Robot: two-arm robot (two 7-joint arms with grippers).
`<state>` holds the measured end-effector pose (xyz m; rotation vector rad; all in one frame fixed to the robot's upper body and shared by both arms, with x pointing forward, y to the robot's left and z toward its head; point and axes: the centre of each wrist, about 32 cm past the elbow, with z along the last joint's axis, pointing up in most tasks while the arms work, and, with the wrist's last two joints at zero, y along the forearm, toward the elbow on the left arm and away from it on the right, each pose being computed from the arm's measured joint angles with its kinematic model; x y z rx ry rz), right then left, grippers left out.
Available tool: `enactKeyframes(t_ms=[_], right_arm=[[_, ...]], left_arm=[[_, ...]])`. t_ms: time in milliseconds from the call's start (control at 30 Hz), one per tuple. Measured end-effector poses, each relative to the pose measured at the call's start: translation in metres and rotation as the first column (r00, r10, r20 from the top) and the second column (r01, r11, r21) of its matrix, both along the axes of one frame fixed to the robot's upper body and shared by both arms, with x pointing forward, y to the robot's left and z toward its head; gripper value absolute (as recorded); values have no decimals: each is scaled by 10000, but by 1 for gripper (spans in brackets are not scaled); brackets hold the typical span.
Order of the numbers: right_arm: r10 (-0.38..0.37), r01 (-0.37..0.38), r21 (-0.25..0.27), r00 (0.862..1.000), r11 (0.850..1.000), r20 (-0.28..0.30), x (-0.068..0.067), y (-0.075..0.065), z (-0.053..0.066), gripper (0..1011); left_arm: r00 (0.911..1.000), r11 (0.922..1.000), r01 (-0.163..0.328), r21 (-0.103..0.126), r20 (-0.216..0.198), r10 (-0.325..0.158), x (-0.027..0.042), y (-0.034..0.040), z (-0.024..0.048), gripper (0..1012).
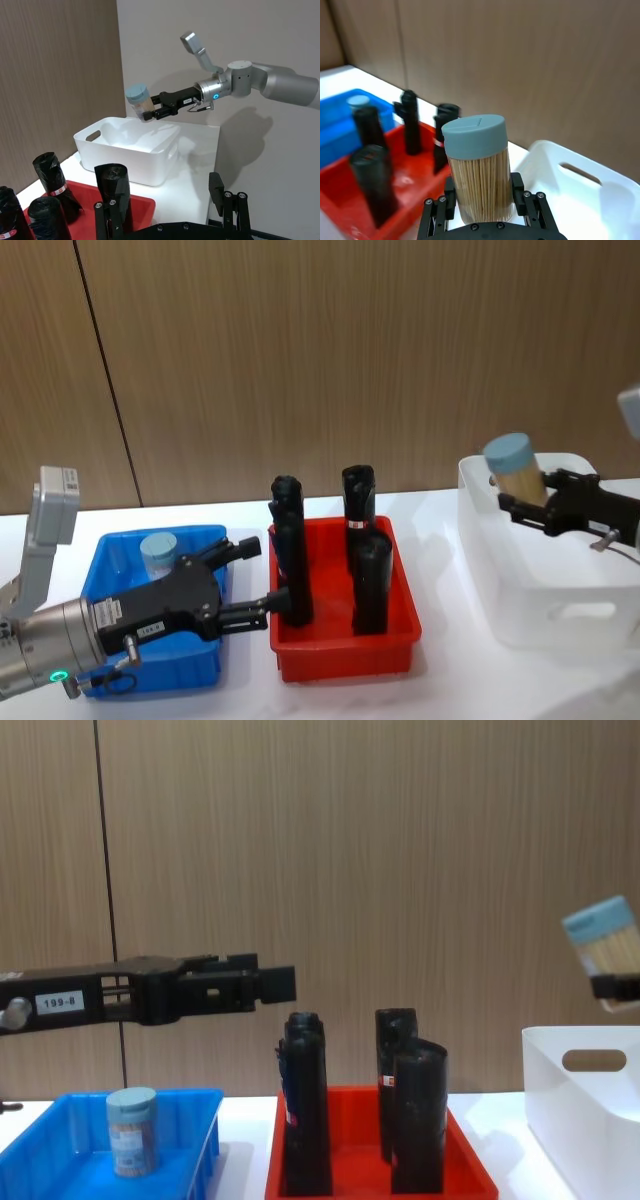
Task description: Pick the cotton swabs from the blue box and place them into the white box.
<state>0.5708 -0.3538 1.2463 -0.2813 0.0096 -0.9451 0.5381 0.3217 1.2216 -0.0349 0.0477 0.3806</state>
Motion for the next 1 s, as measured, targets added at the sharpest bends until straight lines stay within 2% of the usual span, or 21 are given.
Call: enactKeyframes(t_ms=[433,800,1000], right_arm=[[-1134,1114,-328,9914,9932,-659,112,-225,-264,667],[-1430,1389,-484,9851,9891,-955,160,-270,-390,961],[-1430,1383,-527,9847,9890,-998,172,-267,-419,1001]], left_arm=[[10000,10000,2,0,0,-2,0,0,0,1004],[10000,10000,1,-1,0,-1,0,0,0,1004],[10000,10000,2,0,0,-2,0,0,0,1004]])
